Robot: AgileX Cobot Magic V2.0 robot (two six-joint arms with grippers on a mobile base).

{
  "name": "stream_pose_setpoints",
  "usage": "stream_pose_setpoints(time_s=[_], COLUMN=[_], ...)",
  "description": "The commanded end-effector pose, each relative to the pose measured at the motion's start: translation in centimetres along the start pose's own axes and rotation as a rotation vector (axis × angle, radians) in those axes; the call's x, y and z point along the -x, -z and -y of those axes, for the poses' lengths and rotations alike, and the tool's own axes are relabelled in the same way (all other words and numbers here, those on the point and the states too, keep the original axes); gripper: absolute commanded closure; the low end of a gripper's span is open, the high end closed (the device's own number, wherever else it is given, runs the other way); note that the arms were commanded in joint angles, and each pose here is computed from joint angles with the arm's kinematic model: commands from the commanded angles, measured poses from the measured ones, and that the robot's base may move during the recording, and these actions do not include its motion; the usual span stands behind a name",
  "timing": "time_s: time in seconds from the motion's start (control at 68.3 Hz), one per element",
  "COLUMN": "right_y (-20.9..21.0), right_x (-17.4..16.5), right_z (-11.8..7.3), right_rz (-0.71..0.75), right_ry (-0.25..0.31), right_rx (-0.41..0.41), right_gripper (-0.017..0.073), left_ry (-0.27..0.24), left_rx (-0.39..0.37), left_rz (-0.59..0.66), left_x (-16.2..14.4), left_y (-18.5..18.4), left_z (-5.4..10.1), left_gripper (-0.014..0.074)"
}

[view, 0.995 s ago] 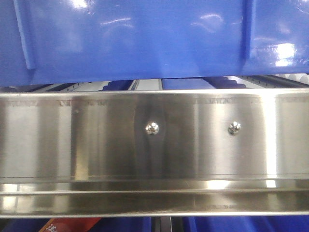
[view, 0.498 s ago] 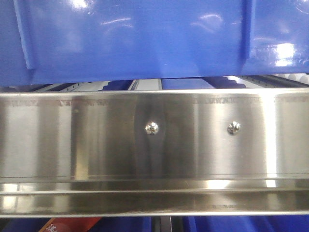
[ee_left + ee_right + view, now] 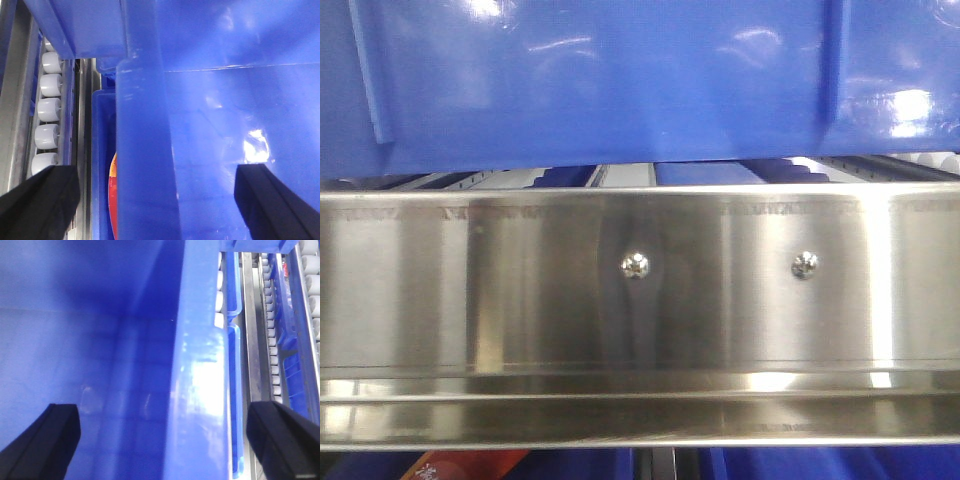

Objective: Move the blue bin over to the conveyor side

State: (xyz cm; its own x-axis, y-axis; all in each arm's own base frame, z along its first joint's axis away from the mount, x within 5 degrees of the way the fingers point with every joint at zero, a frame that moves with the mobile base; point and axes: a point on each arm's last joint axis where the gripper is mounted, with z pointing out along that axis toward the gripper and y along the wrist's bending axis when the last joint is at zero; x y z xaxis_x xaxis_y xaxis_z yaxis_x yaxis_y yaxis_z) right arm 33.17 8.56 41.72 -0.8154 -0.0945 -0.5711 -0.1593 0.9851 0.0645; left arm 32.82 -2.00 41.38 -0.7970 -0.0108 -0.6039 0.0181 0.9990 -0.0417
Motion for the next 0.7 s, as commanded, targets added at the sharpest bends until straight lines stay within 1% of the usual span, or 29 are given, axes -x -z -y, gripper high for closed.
stream_pose_setpoints(time_s=[0.0, 0.059, 0.132, 0.161, 0.176, 0.19, 0.205, 0.22, 0.234, 0.263, 0.293, 0.337, 0.351, 0.381, 0.424, 0.6, 0.688], right_y=[0.0, -0.1, -0.1, -0.1, -0.1, -0.1, -0.1, -0.1, -0.1, 0.0, 0.0, 0.1, 0.1, 0.1, 0.1, 0.9, 2.2], right_x=[0.3, 0.2, 0.2, 0.2, 0.2, 0.2, 0.2, 0.2, 0.2, 0.2, 0.2, 0.2, 0.2, 0.2, 0.2, 0.2, 0.1], right_z=[0.1, 0.1, 0.1, 0.1, 0.1, 0.1, 0.1, 0.1, 0.1, 0.1, 0.1, 0.2, 0.2, 0.2, 0.3, 0.4, 0.5], right_rz=[0.018, 0.014, 0.014, 0.014, 0.014, 0.014, 0.014, 0.014, 0.014, 0.015, 0.015, 0.017, 0.017, 0.018, 0.019, 0.038, 0.07], right_ry=[0.002, 0.002, 0.002, 0.002, 0.002, 0.002, 0.002, 0.002, 0.002, 0.002, 0.002, 0.002, 0.002, 0.004, 0.007, 0.01, 0.015], right_rx=[-0.013, -0.013, -0.013, -0.013, -0.013, -0.013, -0.013, -0.013, -0.013, -0.013, -0.013, -0.013, -0.013, -0.017, -0.026, -0.032, -0.047], right_gripper=[0.0, 0.0016, 0.0104, 0.0176, 0.0193, 0.0228, 0.0267, 0.0328, 0.0349, 0.044, 0.0532, 0.0678, 0.0683, 0.0648, 0.0626, 0.0636, 0.0636], left_ry=[0.008, 0.008, 0.008, 0.008, 0.008, 0.008, 0.008, 0.008, 0.008, 0.008, 0.008, 0.008, 0.008, 0.008, 0.008, 0.007, 0.007], left_rx=[-0.008, -0.008, -0.008, -0.007, -0.007, -0.007, -0.007, -0.007, -0.007, -0.007, -0.007, -0.007, -0.007, -0.007, -0.007, -0.005, -0.01], left_rz=[0.015, 0.011, 0.007, 0.005, 0.005, 0.005, 0.005, 0.005, 0.005, 0.004, 0.001, 0.0, 0.0, 0.0, -0.003, 0.002, 0.051], left_x=[0.2, 0.1, 0.1, 0.1, 0.1, 0.1, 0.1, 0.1, 0.1, 0.0, 0.0, 0.0, 0.0, 0.0, 0.0, 0.0, 0.4], left_y=[0.3, 0.3, 0.3, 0.3, 0.3, 0.3, 0.3, 0.3, 0.3, 0.3, 0.3, 0.3, 0.3, 0.3, 0.3, 0.9, 2.5], left_z=[-0.1, -0.1, -0.1, -0.1, -0.1, -0.1, -0.1, -0.1, -0.1, -0.1, -0.1, -0.1, -0.1, -0.1, -0.1, -0.1, 0.0], left_gripper=[0.0092, 0.0146, 0.0278, 0.0345, 0.0381, 0.0419, 0.0457, 0.0477, 0.0538, 0.0618, 0.0642, 0.0587, 0.0585, 0.0587, 0.0597, 0.0603, 0.0603])
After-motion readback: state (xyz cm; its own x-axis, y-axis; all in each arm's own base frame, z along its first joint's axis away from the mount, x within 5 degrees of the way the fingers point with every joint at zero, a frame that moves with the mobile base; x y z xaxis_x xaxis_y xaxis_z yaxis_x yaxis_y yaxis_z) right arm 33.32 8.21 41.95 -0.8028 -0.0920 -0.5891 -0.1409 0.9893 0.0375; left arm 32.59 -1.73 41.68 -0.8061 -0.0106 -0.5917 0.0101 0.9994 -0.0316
